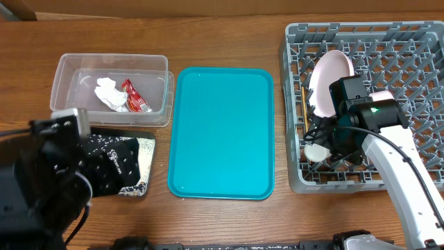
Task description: Sort waste into correct bins and load items into the dishwasher
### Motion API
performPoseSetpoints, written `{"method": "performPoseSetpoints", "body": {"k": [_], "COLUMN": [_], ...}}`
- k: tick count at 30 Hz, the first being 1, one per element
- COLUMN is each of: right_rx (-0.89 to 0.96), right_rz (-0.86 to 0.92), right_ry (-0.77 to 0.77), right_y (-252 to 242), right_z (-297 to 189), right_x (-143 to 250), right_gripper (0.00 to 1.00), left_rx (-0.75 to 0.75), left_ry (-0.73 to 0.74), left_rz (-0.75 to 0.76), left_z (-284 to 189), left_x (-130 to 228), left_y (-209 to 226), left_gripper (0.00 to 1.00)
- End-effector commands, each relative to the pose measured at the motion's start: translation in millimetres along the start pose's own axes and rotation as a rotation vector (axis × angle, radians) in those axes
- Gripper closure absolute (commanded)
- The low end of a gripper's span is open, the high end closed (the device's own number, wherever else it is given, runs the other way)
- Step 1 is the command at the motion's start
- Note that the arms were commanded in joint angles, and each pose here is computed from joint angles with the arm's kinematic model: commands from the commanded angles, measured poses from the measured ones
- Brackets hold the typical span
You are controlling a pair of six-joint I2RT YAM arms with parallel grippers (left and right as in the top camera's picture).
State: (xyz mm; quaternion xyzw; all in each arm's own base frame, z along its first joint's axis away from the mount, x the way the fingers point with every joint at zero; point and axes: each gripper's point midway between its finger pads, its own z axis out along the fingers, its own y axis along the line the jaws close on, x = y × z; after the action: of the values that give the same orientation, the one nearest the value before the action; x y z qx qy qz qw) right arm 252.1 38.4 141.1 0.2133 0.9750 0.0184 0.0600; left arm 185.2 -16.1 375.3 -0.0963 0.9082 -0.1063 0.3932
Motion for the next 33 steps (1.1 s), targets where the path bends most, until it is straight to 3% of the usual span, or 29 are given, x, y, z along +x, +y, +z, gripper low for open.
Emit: {"method": "performPoseSetpoints", "body": {"k": [1,4,10,14,18,28,33], "right_rx": [-0.104,-0.258,-0.537,-0.630,-0.772,-0.487,-0.467], "right_rz": [-0.023,-0.105,-0.198,-0.224,-0.209,-0.438,-0.507], "right_ry": [-0.128,-0.236,-0.432,-0.499,-0.459,-0.557,-0.833], "right_y": [14.8,32.9,47.1,41.9,47.5,11.2,13.1], "right_z": [-42.0,-93.1,-190.9,-220.3,-239.4,-214.4,-241.4], "right_x": [-17.6,-19.9,4.8,27.3,54.2,53.2,27.1], "right_gripper": [0.08,0.07,0.04,0.00,0.00,0.00,0.00], "left_rx": [-0.052,-0.029,-0.035,-0.035,-0.035,-0.035,-0.035], "left_ry": [-0.040,-0.051,-0.038,-0.037,-0.037,-0.037,-0.037], "left_rz": [-0.049,-0.135,-0.137,-0.137,-0.137,-0.137,-0.137], "left_z": [-2.4,-0.6,1.6,1.6,1.6,1.6,1.6], "left_x": [-8.6,-13.1,-11.9,-11.8,-11.8,-11.8,-11.8], "left_y": [8.5,4.6,5.6,5.6,5.6,5.7,5.6], "left_gripper": [0.00,0.00,0.00,0.00,0.00,0.00,0.00]}}
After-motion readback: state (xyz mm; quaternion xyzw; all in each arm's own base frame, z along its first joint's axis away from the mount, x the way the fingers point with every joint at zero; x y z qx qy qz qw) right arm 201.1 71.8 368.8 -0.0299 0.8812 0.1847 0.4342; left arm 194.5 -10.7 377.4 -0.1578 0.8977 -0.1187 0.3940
